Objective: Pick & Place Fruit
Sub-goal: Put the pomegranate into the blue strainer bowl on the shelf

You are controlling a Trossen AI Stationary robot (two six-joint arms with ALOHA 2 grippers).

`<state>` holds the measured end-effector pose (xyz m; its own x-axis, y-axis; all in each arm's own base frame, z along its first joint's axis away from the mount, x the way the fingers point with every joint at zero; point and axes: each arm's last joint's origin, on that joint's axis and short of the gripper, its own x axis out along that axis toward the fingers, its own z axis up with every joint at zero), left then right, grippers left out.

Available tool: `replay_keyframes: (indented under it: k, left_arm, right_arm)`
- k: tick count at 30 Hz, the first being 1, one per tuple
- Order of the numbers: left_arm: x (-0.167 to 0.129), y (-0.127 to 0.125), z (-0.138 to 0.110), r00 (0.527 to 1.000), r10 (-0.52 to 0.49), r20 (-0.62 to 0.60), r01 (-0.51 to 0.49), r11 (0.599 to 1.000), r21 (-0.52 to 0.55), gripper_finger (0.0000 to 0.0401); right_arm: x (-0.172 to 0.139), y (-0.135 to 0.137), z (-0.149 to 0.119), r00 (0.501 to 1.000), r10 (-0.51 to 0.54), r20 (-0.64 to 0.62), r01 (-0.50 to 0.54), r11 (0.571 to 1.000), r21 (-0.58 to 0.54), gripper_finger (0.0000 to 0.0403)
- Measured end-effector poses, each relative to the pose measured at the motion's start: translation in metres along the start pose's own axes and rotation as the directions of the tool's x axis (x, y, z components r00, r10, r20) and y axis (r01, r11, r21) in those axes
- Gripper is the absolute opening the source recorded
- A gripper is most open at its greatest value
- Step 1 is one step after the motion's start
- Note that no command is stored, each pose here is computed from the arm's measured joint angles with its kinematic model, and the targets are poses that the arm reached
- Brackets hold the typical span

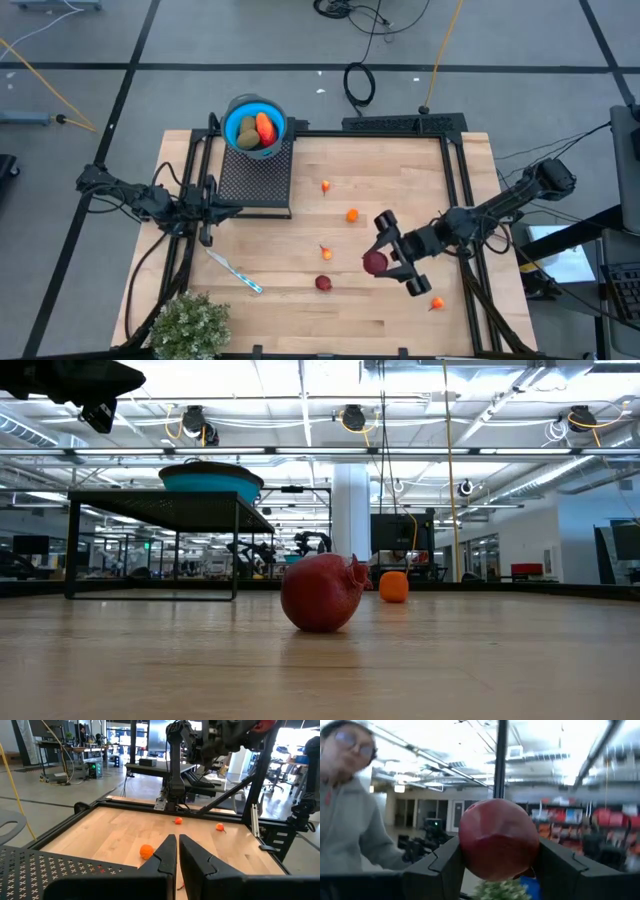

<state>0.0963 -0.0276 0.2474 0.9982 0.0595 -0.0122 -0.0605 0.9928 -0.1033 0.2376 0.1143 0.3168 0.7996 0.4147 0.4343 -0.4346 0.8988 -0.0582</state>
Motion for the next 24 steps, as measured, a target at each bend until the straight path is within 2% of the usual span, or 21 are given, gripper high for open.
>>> replay_keyframes:
  k: [3,5,13,16,19,22,24]
  left_arm:
    - [0.0,0.0,0.0,1.0,0.0,0.0,0.0,1.0,0.001,0.001]
    - [0.0,0.0,0.0,1.0,0.0,0.0,0.0,1.0,0.001,0.0003]
    - [0.0,0.0,0.0,1.0,0.0,0.0,0.0,1.0,0.002,0.0018]
    - [0.0,0.0,0.0,1.0,0.0,0.0,0.0,1.0,0.002,0.002]
    - [0.0,0.0,0.0,1.0,0.0,0.0,0.0,1.0,0.002,0.0014]
    - [0.0,0.0,0.0,1.0,0.0,0.0,0.0,1.0,0.001,0.0004]
    - [0.0,0.0,0.0,1.0,0.0,0.001,0.0,1.0,-0.005,0.0002]
  right_arm:
    - [0.0,0.001,0.003,0.999,0.026,0.032,-0.023,0.995,-0.102,0.0192]
    - [0.0,0.001,0.005,0.998,0.025,0.05,-0.018,0.991,-0.131,0.0194]
    - [0.0,0.0,0.005,0.998,0.022,0.053,-0.015,0.991,-0.133,0.0192]
    - [0.0,-0.001,0.005,0.999,-0.014,0.051,0.017,0.999,-0.046,0.0193]
    - [0.0,-0.005,0.003,0.988,-0.153,0.023,0.149,0.98,0.133,0.0195]
    - [-0.001,-0.009,-0.003,0.955,-0.295,-0.041,0.291,0.9,0.326,0.0194]
    - [-0.002,-0.01,-0.007,0.933,-0.348,-0.089,0.353,0.841,0.41,0.0193]
